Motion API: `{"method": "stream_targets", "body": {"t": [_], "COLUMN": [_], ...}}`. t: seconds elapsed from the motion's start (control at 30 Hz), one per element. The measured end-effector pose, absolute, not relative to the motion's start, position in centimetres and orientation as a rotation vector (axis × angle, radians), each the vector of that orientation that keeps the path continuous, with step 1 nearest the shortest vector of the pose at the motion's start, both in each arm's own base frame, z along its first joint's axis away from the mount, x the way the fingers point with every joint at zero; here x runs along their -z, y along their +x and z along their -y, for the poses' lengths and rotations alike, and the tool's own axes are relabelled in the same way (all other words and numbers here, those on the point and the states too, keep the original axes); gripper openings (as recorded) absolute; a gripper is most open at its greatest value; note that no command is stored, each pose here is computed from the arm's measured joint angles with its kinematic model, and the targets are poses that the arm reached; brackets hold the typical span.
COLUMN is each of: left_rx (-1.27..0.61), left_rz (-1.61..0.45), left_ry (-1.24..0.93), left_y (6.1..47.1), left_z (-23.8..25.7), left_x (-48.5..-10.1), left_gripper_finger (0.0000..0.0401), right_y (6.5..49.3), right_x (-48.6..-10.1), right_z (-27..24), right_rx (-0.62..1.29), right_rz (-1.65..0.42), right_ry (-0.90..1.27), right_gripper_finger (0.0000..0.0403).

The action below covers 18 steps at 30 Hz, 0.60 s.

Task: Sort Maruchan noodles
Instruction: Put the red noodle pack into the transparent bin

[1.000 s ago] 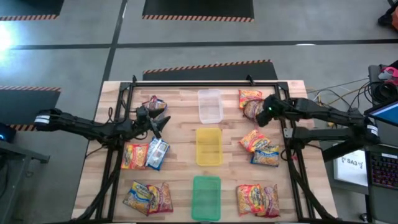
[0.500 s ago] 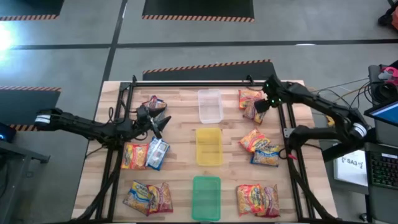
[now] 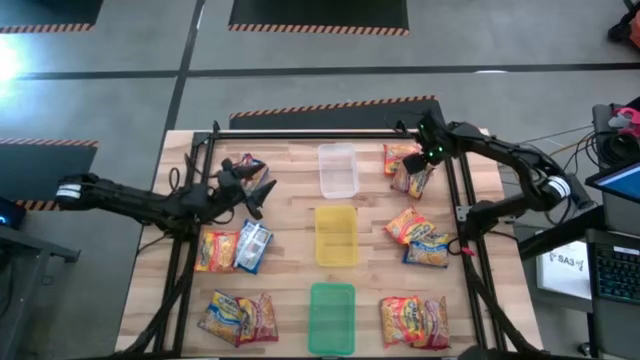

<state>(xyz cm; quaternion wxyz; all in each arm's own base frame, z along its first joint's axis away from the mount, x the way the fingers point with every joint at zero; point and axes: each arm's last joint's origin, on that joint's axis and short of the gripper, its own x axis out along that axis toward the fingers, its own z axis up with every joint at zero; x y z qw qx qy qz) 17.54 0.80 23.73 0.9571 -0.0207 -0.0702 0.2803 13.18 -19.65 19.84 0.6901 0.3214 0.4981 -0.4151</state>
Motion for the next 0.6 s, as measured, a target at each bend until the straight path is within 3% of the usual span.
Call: {"method": "stream_targets", "body": {"t": [0.43, 0.6], "left_rx": [-0.567, -0.568], "left_rz": [0.159, 0.17], "left_ry": [-0.059, -0.052], "left_y": [17.9, 17.8], "left_z": [-0.8, -0.8], "left_x": [-25.3, -25.5], "left_gripper_finger": [0.0275, 0.0275], "right_y": [14.6, 14.8], "right_x": [-18.2, -17.6], "right_z": [21.8, 22.0], "right_rx": [0.849, 0.823], "right_rz": [-1.246, -1.274], "right_ry": [0.736, 0.729], "right_gripper_finger": [0.0191, 0.0167]}}
